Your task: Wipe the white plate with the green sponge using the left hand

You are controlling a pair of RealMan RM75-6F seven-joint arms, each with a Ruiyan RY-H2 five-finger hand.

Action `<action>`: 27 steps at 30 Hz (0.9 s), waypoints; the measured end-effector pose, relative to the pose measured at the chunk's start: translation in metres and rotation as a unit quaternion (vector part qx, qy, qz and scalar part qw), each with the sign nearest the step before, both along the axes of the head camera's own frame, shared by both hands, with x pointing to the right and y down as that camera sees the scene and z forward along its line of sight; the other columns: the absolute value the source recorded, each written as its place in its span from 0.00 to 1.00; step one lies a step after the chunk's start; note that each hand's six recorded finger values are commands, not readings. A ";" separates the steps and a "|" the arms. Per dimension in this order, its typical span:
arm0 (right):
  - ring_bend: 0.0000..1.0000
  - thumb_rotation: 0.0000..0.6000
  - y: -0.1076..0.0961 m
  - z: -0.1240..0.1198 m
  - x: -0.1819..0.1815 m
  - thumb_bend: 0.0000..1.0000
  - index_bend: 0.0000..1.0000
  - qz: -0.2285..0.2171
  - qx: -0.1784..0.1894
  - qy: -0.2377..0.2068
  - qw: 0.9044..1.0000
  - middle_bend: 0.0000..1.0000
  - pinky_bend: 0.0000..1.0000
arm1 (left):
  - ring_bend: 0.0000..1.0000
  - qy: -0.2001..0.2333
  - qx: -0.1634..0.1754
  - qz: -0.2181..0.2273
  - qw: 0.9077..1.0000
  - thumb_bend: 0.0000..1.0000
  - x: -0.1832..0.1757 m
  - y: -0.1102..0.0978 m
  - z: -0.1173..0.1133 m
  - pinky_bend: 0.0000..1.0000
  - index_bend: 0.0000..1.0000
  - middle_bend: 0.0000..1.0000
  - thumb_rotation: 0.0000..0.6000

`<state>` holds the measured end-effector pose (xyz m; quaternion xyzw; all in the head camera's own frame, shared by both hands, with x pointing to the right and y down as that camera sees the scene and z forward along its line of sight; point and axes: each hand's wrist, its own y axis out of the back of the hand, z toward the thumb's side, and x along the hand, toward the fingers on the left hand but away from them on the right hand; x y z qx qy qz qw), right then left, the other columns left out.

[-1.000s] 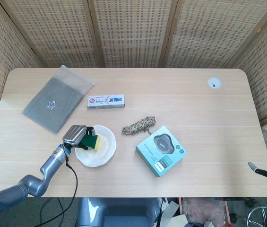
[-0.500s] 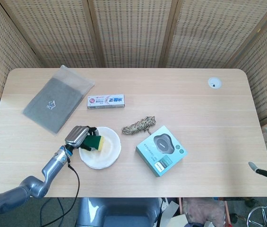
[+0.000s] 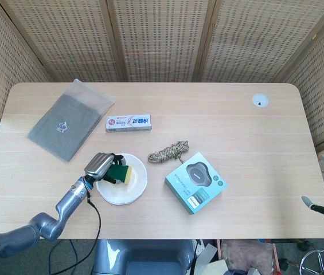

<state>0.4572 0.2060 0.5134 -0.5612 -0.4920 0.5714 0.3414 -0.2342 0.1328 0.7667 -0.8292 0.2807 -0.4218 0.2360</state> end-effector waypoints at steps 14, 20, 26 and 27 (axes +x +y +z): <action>0.00 1.00 0.000 -0.002 0.000 0.00 0.05 0.000 0.002 -0.001 1.000 0.00 0.00 | 0.43 -0.001 -0.009 -0.014 1.000 0.18 -0.009 0.005 0.009 0.50 0.59 0.53 1.00; 0.00 1.00 0.000 -0.002 0.000 0.00 0.05 -0.001 0.001 -0.002 1.000 0.00 0.00 | 0.43 0.026 0.014 -0.011 0.999 0.18 0.002 -0.006 -0.009 0.50 0.59 0.53 1.00; 0.00 1.00 0.000 -0.001 0.001 0.00 0.05 0.001 0.001 -0.003 1.000 0.00 0.00 | 0.43 0.033 0.009 -0.011 0.999 0.18 0.013 -0.007 -0.012 0.50 0.59 0.53 1.00; 0.00 1.00 0.000 -0.001 0.001 0.00 0.05 0.001 0.001 -0.003 1.000 0.00 0.00 | 0.43 0.030 0.008 -0.009 0.999 0.18 0.014 -0.006 -0.011 0.50 0.59 0.53 1.00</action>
